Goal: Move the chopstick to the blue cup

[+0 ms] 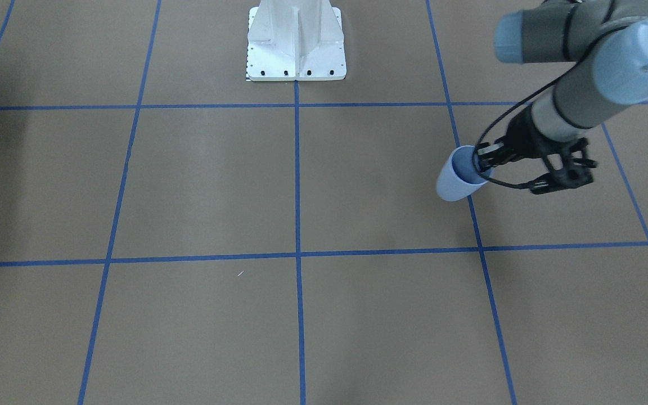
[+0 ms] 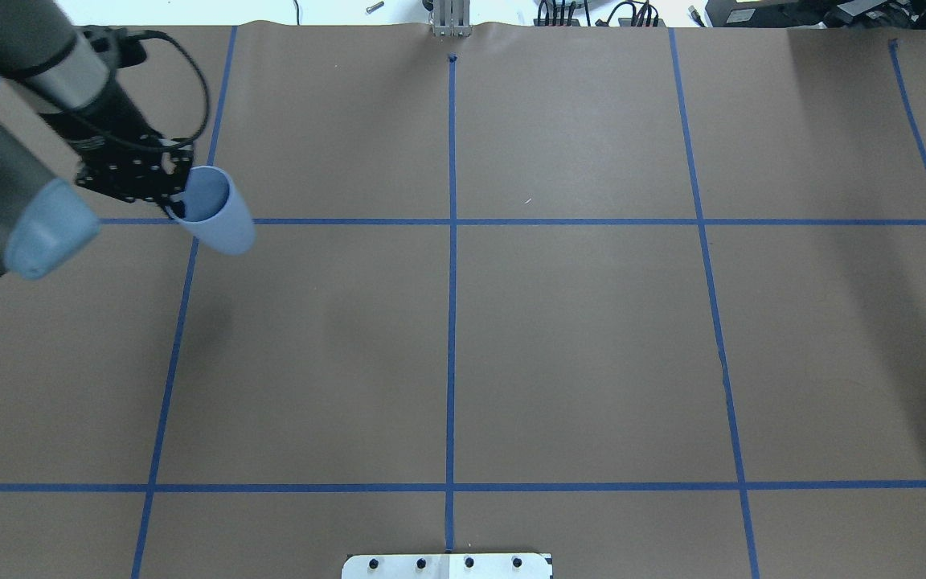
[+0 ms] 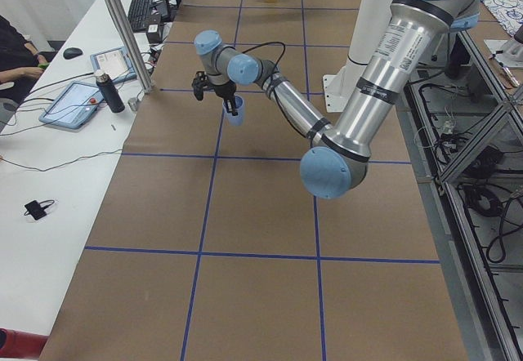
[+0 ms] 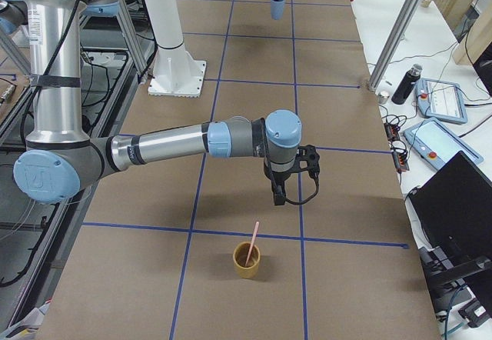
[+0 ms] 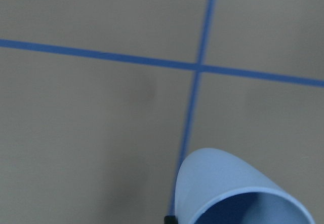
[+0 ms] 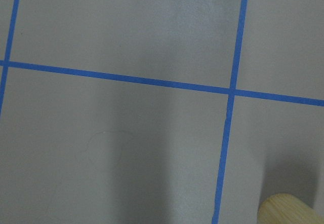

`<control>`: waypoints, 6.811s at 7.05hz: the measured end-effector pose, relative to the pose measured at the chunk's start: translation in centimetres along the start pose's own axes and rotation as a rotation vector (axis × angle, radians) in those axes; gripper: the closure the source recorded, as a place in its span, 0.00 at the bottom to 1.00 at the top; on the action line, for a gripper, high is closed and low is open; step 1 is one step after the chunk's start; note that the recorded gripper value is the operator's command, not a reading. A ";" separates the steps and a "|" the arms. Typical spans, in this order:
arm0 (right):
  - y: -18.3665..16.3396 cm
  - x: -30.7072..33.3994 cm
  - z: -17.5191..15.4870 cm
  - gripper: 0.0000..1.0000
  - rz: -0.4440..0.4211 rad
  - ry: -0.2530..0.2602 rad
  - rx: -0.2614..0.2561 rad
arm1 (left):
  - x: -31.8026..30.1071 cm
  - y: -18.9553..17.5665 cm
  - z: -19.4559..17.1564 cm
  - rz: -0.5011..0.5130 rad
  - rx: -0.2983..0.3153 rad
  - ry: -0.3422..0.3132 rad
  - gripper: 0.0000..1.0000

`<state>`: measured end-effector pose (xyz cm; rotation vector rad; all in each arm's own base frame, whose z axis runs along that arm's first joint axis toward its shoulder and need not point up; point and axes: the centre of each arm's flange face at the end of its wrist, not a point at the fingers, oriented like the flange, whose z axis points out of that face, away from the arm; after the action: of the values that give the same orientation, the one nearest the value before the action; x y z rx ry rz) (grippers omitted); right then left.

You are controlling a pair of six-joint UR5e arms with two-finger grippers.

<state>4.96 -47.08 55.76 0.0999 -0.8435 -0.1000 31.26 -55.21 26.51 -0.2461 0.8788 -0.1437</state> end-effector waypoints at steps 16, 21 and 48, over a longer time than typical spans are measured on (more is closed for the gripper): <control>0.2 0.0 -0.3 0.00 0.006 0.000 0.002 | 24.1 1.6 10.0 -0.045 0.082 0.074 0.02; 2.6 7.0 -3.0 0.00 -0.134 0.093 0.007 | 19.3 2.8 4.1 -0.065 0.125 0.101 0.02; 7.2 12.7 1.5 1.00 -0.790 -0.090 0.255 | 15.2 4.0 5.0 -0.078 0.120 0.076 0.02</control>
<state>12.57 -41.61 67.02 0.6712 -0.8639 -0.7431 44.81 -53.98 17.18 -0.1638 0.9324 -0.2793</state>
